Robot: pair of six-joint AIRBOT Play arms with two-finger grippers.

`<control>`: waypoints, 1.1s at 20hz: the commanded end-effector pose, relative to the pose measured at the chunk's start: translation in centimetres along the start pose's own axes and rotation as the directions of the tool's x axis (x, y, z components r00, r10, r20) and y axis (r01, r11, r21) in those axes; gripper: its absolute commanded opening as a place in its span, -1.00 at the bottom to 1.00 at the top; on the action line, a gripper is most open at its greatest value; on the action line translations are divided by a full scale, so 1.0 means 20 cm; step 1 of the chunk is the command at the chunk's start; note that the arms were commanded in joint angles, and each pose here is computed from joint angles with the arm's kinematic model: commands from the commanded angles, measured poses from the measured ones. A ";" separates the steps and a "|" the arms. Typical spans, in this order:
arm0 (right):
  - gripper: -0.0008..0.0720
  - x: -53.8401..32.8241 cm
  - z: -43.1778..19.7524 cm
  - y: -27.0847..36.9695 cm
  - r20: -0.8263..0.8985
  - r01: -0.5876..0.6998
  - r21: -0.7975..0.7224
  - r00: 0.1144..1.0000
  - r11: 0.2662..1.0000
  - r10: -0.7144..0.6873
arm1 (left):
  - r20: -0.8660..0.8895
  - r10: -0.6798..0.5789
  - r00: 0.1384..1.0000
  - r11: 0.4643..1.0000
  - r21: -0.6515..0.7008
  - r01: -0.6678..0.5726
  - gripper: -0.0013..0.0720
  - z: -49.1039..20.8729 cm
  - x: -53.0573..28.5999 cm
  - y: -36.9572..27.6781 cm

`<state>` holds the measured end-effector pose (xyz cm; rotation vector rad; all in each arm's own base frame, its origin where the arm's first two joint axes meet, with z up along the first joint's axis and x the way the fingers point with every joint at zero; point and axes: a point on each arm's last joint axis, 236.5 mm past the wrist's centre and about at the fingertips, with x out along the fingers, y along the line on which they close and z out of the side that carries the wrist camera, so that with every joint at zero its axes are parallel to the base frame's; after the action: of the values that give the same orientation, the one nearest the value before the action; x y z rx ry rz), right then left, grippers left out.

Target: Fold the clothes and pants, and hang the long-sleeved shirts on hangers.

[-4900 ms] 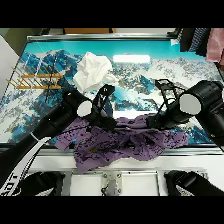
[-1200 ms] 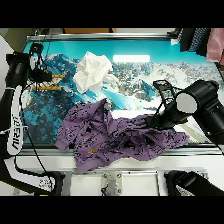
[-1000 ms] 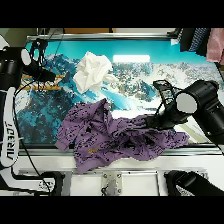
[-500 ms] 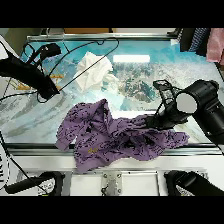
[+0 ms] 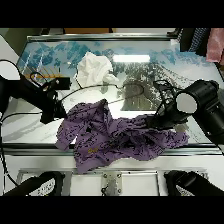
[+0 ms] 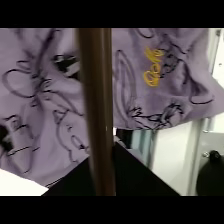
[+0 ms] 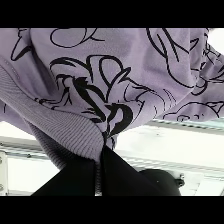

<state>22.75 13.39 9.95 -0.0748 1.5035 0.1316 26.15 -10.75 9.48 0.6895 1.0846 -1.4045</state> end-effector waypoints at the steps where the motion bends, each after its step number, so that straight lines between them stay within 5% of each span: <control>1: -0.93 0.00 0.00 0.00 -0.002 -0.001 0.000 1.000 1.000 0.001 | 0.005 -0.085 0.996 0.995 0.047 0.084 -0.92 -0.06 0.13 -0.13; 22: -0.93 -0.09 -0.05 -0.03 -0.037 -0.015 -0.024 0.999 1.000 0.015 | -0.024 -0.135 0.991 0.978 0.155 0.137 -0.92 -0.05 0.50 -0.22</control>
<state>21.86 12.61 11.49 -0.0846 1.5399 0.1638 19.78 -13.85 2.00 0.7426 1.0547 -1.6106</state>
